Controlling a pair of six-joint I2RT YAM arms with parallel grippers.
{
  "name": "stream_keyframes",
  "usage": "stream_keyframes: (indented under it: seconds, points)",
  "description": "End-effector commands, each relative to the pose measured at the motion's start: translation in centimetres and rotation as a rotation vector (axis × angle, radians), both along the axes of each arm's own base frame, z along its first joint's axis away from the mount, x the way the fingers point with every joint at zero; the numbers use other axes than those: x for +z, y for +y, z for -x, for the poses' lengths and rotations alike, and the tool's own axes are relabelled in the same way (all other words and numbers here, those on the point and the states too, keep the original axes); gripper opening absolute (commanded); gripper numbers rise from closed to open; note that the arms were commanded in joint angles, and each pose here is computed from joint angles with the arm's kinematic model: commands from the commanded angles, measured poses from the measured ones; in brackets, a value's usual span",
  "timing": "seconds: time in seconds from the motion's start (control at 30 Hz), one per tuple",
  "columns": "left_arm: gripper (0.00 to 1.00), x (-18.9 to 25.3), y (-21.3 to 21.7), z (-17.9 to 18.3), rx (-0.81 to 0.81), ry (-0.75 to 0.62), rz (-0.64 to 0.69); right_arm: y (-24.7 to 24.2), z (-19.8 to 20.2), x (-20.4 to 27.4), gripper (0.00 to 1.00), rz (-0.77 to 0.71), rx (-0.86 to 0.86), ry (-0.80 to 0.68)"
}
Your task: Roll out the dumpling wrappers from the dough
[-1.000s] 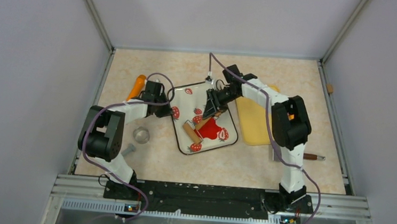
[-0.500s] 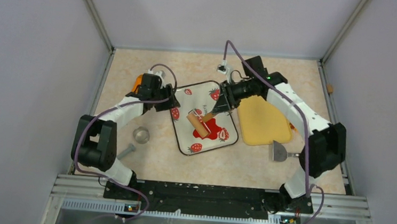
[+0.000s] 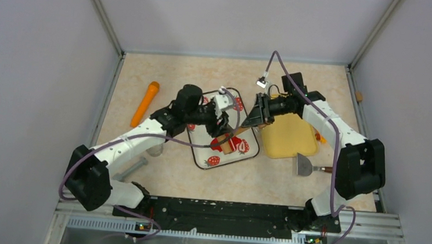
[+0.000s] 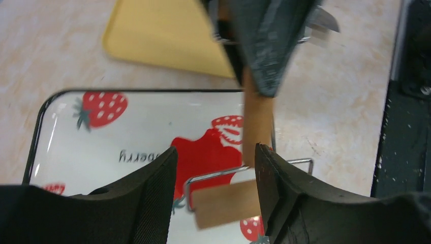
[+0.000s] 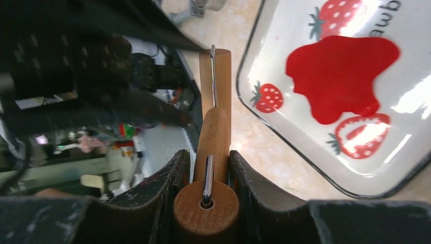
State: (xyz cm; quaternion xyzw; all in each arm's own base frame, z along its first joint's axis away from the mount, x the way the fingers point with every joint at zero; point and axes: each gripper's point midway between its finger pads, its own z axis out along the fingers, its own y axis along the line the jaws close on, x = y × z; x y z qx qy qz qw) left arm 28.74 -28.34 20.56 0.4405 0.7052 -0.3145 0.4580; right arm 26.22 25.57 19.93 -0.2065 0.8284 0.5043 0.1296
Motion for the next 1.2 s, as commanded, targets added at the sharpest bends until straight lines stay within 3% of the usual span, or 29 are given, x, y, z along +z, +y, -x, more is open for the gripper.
stream_keyframes:
  seconds: [0.0, 0.13, 0.23, 0.27, 0.37, 0.43, 0.57, 0.6, 0.67, 0.8, 0.93, 1.0, 1.03, 1.07, 1.1, 1.13, 1.17]
  points:
    - [0.6, 2.3, -3.8, 1.9, -0.27, -0.264, -0.023, 0.9, -0.2, 3.8, 0.0, -0.207, 0.015, 0.076]
    - [0.58, 0.8, -5.6, 2.0, -0.302, -0.276, -0.052, 0.9, -0.1, 3.9, 0.0, -0.221, 0.007, 0.094]
    - [0.49, -0.4, -6.0, 1.6, -0.3, -0.272, -0.08, 0.7, 0.0, 4.0, 0.0, -0.224, 0.003, 0.097]
    - [0.44, -0.5, -6.1, 1.5, -0.297, -0.275, -0.082, 0.6, 0.0, 4.0, 0.0, -0.223, -0.002, 0.095]
    - [0.15, -0.4, -6.0, 1.2, -0.286, -0.288, -0.086, 0.1, 0.0, 3.5, 0.0, -0.212, -0.02, 0.097]
    - [0.0, 0.0, -5.9, 1.2, -0.281, -0.302, -0.079, -0.4, -0.2, 3.1, 0.19, -0.204, -0.041, 0.088]
    - [0.0, 0.9, -5.4, 1.5, -0.26, -0.289, -0.078, -2.4, -1.7, 2.5, 0.59, -0.166, -0.118, 0.06]
    - [0.0, 0.8, -4.8, 1.3, -0.224, -0.265, -0.099, -3.2, -2.3, 2.6, 0.75, -0.157, -0.139, 0.038]
    - [0.0, 0.4, -3.2, 0.7, -0.128, -0.214, -0.149, -5.1, -3.9, 2.9, 0.88, -0.124, -0.2, -0.007]
    - [0.0, -1.4, 2.4, -1.8, 0.156, -0.1, -0.234, -9.3, -5.9, 2.4, 0.9, 0.052, -0.305, -0.121]
    - [0.0, -3.6, 10.6, -5.0, 0.548, 0.117, -0.274, -12.6, -5.4, 0.2, 0.91, 0.289, -0.394, -0.166]
    - [0.0, -5.1, 15.0, -6.0, 0.724, 0.221, -0.306, -13.3, -4.3, -1.0, 0.58, 0.334, -0.379, -0.171]
    - [0.0, -5.9, 16.9, -6.5, 0.78, 0.256, -0.323, -13.0, -3.2, -1.3, 0.47, 0.318, -0.328, -0.19]
    - [0.0, -6.4, 18.7, -7.0, 0.84, 0.261, -0.352, -12.9, -2.5, -1.4, 0.5, 0.311, -0.31, -0.197]
    - [0.0, -6.8, 19.9, -7.5, 0.878, 0.264, -0.366, -13.2, -2.3, -1.8, 0.63, 0.33, -0.333, -0.189]
    - [0.0, -7.0, 20.8, -8.0, 0.9, 0.263, -0.372, -13.7, -2.2, -2.2, 0.86, 0.36, -0.368, -0.179]
    - [0.0, -7.3, 21.5, -8.6, 0.919, 0.263, -0.378, -14.1, -2.1, -2.6, 0.95, 0.381, -0.401, -0.157]
